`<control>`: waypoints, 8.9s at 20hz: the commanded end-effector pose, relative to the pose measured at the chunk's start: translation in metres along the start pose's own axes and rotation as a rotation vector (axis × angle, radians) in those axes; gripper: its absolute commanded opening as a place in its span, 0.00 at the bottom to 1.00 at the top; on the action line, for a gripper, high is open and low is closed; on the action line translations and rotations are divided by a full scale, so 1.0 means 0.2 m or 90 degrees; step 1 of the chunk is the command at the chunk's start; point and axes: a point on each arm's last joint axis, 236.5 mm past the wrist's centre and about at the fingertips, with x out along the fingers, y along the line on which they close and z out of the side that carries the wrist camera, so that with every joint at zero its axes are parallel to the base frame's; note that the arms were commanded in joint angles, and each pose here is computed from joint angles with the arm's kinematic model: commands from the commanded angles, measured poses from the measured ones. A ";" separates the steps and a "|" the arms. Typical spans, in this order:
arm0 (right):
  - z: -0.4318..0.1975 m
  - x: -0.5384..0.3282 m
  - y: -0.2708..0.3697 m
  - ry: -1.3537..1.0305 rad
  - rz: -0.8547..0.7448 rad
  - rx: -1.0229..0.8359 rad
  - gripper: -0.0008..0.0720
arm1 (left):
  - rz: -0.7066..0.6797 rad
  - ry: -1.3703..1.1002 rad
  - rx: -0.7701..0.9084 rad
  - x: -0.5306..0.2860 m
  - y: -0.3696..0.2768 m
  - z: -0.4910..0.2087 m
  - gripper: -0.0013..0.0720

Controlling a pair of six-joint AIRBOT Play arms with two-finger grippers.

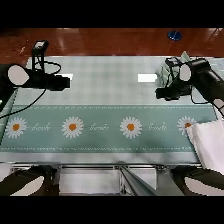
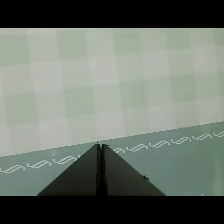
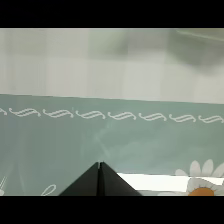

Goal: Fold the shirts.

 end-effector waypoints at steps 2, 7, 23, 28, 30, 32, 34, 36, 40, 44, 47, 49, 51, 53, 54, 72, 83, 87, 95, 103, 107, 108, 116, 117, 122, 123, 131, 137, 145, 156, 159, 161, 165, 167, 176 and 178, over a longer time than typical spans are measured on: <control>0.00 0.00 0.00 0.001 0.000 0.000 0.04 | 0.000 0.001 0.000 0.00 0.00 0.00 0.04; 0.00 0.00 0.00 0.001 0.000 0.000 0.04 | 0.000 0.001 0.000 0.00 0.00 0.00 0.04; 0.51 -0.11 -0.14 -0.280 -0.080 -0.029 0.58 | -0.001 -0.142 -0.002 0.00 0.00 0.27 0.16; 0.79 -0.14 -0.60 -0.388 -0.134 0.148 0.58 | 0.002 -0.159 -0.012 0.12 0.03 0.31 0.71; 0.82 -0.05 -0.79 -0.368 -0.129 0.219 0.58 | 0.005 -0.144 -0.014 0.17 0.04 0.29 0.71; 0.84 0.08 -0.89 -0.339 -0.097 0.264 0.58 | 0.007 -0.132 -0.016 0.21 0.05 0.27 0.71; 0.87 0.24 -0.84 -0.296 -0.034 0.249 0.58 | 0.009 -0.128 -0.017 0.25 0.06 0.26 0.71; 0.85 0.42 -0.77 -0.253 -0.002 0.244 0.58 | 0.010 -0.125 -0.018 0.27 0.06 0.26 0.71; 0.72 0.67 -0.71 -0.161 0.015 0.256 0.55 | 0.012 -0.118 -0.019 0.30 0.07 0.25 0.71; 0.67 0.63 -0.53 -0.105 0.102 0.212 0.04 | 0.007 -0.084 -0.015 0.22 0.04 0.27 0.71; 0.87 0.24 -0.42 -0.178 0.172 0.146 0.04 | 0.007 -0.054 0.009 -0.02 0.04 0.34 0.71; 1.02 -0.20 -0.40 -0.298 0.177 0.111 0.04 | 0.008 -0.048 0.005 -0.23 0.05 0.33 0.71; 1.10 -0.69 -0.36 -0.423 0.173 0.071 0.04 | -0.010 -0.050 0.005 -0.40 0.00 0.22 0.71; 1.07 -1.15 -0.31 -0.535 0.170 0.032 0.04 | -0.056 -0.057 -0.004 -0.47 -0.11 0.04 0.71; 1.03 -1.37 -0.29 -0.586 0.168 0.013 0.04 | -0.078 -0.055 -0.009 -0.48 -0.15 -0.09 0.71; 0.01 -1.49 0.95 -0.390 0.420 -0.349 0.04 | -0.037 -0.164 -0.116 -0.64 0.09 -0.41 0.71; -0.29 -0.39 1.90 -0.064 0.529 -0.248 0.60 | -0.022 -0.142 -0.150 -0.63 0.16 -0.45 0.71; -0.20 -0.42 1.47 -0.038 0.420 -0.267 0.58 | -0.023 -0.135 -0.150 -0.62 0.15 -0.46 0.71; -0.12 -0.59 -0.25 -0.198 0.113 0.139 0.57 | -0.089 -0.068 -0.182 -0.52 0.05 -0.58 0.71; -0.80 -0.02 0.02 -0.034 0.297 0.259 0.57 | -0.409 0.150 -0.088 -0.16 -0.43 -0.56 0.71; -0.95 0.06 0.21 0.028 0.342 0.223 0.57 | -0.330 0.368 0.069 0.05 -0.44 -0.74 0.71; -0.98 0.07 0.26 0.040 0.358 0.216 0.57 | -0.265 0.415 0.109 0.11 -0.38 -0.79 0.71; -0.99 0.02 0.55 0.034 0.418 0.184 0.57 | -0.102 0.460 0.135 0.35 -0.25 -0.74 0.17; -0.99 0.01 0.57 0.030 0.424 0.183 0.57 | -0.088 0.442 0.132 0.37 -0.23 -0.72 0.04; -0.98 0.00 0.61 0.036 0.439 0.196 0.57 | -0.079 0.393 0.115 0.43 -0.21 -0.64 0.04; -0.99 0.02 0.62 0.053 0.440 0.204 0.57 | -0.079 0.392 0.114 0.43 -0.21 -0.63 0.04; -0.98 0.19 0.83 0.165 0.522 0.237 0.57 | -0.082 0.389 0.107 0.42 -0.21 -0.62 0.04; -0.77 0.27 0.92 0.130 0.555 0.274 0.57 | -0.128 0.358 0.072 0.44 -0.31 -0.58 0.04; -0.45 -0.02 1.14 0.047 0.590 0.034 0.04 | -0.171 0.281 0.034 0.29 -0.35 -0.33 0.04; -0.04 -2.28 0.26 -0.670 0.357 -0.181 0.04 | -0.167 -0.481 -0.039 -1.66 -0.13 0.78 0.04; -0.30 -2.58 0.08 -0.790 0.289 -0.165 0.04 | -0.063 -0.629 0.007 -2.14 -0.15 0.64 0.04; -0.45 -2.66 -0.07 -0.838 0.234 -0.117 0.04 | 0.073 -0.690 0.020 -2.36 -0.08 0.49 0.04; -0.69 -2.61 -0.41 -0.828 0.116 0.024 0.04 | 0.240 -0.694 0.032 -2.53 -0.02 0.18 0.04; -0.78 -2.47 -0.54 -0.755 0.067 0.088 0.04 | 0.227 -0.651 0.026 -2.45 0.00 0.07 0.04; -0.66 -1.59 -0.50 -0.381 -0.001 0.095 0.04 | 0.171 -0.212 -0.087 -1.28 0.29 -0.49 0.04; -0.56 -1.34 -0.45 -0.329 -0.008 0.080 0.04 | 0.098 -0.130 -0.106 -1.00 0.22 -0.62 0.04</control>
